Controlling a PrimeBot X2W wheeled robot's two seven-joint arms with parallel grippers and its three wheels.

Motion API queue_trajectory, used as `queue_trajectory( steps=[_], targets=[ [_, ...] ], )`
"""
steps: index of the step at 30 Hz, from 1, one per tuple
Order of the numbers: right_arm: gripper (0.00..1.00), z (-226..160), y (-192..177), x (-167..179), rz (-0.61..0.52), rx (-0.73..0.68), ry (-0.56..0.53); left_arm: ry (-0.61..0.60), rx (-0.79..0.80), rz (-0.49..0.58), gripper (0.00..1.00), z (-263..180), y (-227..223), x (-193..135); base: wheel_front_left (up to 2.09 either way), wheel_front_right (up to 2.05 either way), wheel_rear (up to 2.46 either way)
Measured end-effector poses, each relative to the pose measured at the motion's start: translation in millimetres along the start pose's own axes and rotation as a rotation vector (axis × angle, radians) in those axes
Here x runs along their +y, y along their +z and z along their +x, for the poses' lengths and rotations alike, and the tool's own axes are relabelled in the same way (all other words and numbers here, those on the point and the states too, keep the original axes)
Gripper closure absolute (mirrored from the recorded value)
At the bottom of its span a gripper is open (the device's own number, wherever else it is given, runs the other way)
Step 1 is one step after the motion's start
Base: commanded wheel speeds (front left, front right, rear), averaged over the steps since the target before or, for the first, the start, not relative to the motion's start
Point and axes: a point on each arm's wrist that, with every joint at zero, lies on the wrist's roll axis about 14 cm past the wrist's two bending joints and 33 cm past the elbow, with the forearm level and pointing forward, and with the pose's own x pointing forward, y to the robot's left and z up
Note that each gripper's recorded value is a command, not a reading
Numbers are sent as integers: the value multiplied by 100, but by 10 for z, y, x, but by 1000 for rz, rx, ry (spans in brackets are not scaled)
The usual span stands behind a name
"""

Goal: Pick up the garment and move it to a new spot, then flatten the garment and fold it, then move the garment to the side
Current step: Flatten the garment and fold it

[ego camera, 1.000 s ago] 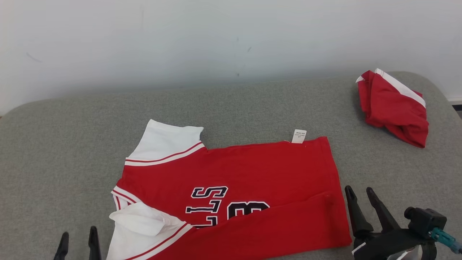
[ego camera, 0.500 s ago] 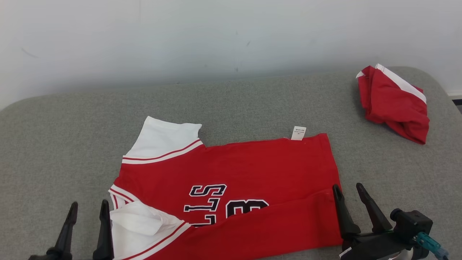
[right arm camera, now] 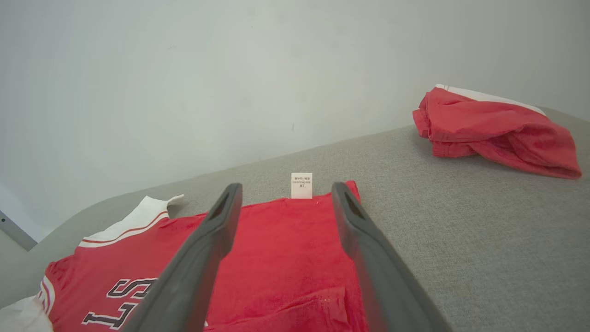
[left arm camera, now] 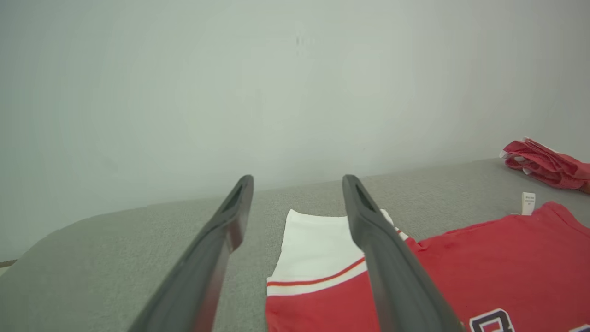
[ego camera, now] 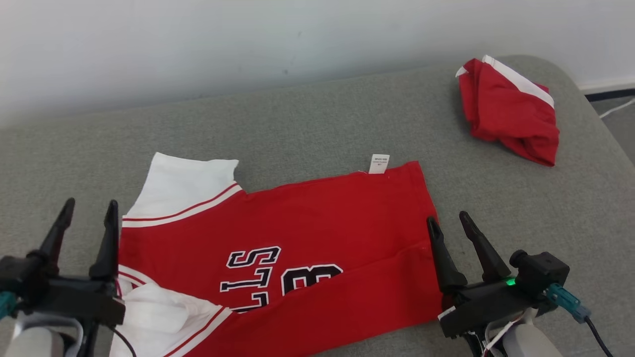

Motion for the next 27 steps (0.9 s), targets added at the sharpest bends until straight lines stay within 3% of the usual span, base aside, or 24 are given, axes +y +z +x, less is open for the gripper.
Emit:
queue_trajectory(
  steps=[14, 27],
  targets=[
    [0, 190, -76, -185, 30, 0, -67, -122, 166, -55, 0, 916, -546, -94, 0, 0, 0],
    [0, 287, -184, -393, 23, 25, -118, -197, 383, -66, 0, 1292, -1348, -316, 0, 0, 0]
  ],
)
